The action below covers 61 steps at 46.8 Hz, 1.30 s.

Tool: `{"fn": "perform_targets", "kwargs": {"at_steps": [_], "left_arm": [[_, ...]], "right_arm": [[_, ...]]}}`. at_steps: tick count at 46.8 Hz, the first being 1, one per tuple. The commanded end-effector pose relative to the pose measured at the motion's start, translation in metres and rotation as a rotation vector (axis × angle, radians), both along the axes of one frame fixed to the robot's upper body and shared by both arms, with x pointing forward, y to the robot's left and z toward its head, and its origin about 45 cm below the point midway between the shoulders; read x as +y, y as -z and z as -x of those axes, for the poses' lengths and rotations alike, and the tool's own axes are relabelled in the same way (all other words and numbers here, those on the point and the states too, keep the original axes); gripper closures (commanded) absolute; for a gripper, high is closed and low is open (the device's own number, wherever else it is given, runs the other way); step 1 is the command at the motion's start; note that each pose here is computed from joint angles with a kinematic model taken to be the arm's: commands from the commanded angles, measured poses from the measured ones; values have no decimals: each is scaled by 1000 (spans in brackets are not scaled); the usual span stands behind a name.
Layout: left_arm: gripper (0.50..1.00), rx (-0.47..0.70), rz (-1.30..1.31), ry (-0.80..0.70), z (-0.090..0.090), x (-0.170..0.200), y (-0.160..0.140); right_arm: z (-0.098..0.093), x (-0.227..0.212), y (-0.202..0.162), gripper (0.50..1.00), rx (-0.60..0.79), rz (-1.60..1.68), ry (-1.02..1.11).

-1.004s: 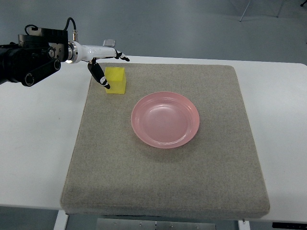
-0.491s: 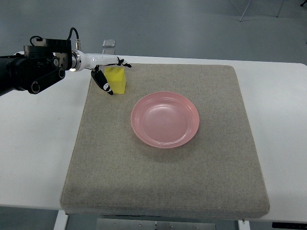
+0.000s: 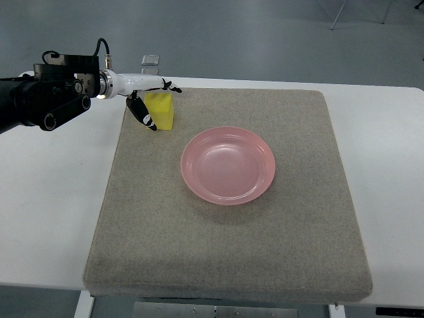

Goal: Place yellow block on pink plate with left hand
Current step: 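Lower the left hand and close its fingers around the yellow cube, then lift the cube with the left hand and carry it over the pink plate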

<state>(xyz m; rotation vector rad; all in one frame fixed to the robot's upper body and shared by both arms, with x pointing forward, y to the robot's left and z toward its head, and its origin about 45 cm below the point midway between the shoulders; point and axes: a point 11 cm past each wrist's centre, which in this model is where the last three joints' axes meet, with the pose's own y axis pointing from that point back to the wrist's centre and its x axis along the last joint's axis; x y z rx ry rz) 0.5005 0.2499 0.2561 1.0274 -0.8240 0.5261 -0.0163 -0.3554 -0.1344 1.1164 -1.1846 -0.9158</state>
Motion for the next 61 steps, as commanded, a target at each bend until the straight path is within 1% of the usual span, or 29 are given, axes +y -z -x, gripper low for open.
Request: {"fn": "perform_targets", "kwargs": {"at_steps": [1, 3, 5, 8, 9, 15, 19, 22, 25, 26, 27, 28, 46, 50, 55, 61], "left_arm": [[606, 5, -3, 1, 1, 1, 3], [634, 5, -3, 1, 1, 1, 3], [641, 6, -2, 2, 1, 0, 3], [681, 7, 0, 1, 1, 0, 4], [684, 8, 0, 0, 2, 0, 4], [780, 10, 0, 0, 2, 0, 5], [806, 11, 2, 7, 2, -4, 6], [855, 9, -1, 1, 1, -3, 5], [947, 9, -2, -1, 0, -3, 5], [960, 10, -2, -1, 0, -4, 6], [992, 9, -2, -2, 0, -3, 6], [1000, 9, -2, -2, 0, -3, 6], [1000, 1, 10, -7, -3, -3, -2], [1000, -12, 7, -21, -7, 1, -7], [1000, -47, 4, -56, -15, 11, -20], [1000, -56, 16, -48, -18, 4, -28]], "right_arm": [[0, 0, 0, 576, 0, 0, 1], [0, 0, 0, 576, 0, 0, 0], [0, 0, 0, 576, 0, 0, 0], [0, 0, 0, 576, 0, 0, 0], [0, 0, 0, 576, 0, 0, 1], [0, 0, 0, 576, 0, 0, 0], [0, 0, 0, 576, 0, 0, 0], [0, 0, 0, 576, 0, 0, 1], [0, 0, 0, 576, 0, 0, 0], [0, 0, 0, 576, 0, 0, 0], [0, 0, 0, 576, 0, 0, 0], [0, 0, 0, 576, 0, 0, 0], [0, 0, 0, 576, 0, 0, 0], [0, 0, 0, 576, 0, 0, 0], [0, 0, 0, 576, 0, 0, 0], [0, 1, 0, 576, 0, -2, 0]]}}
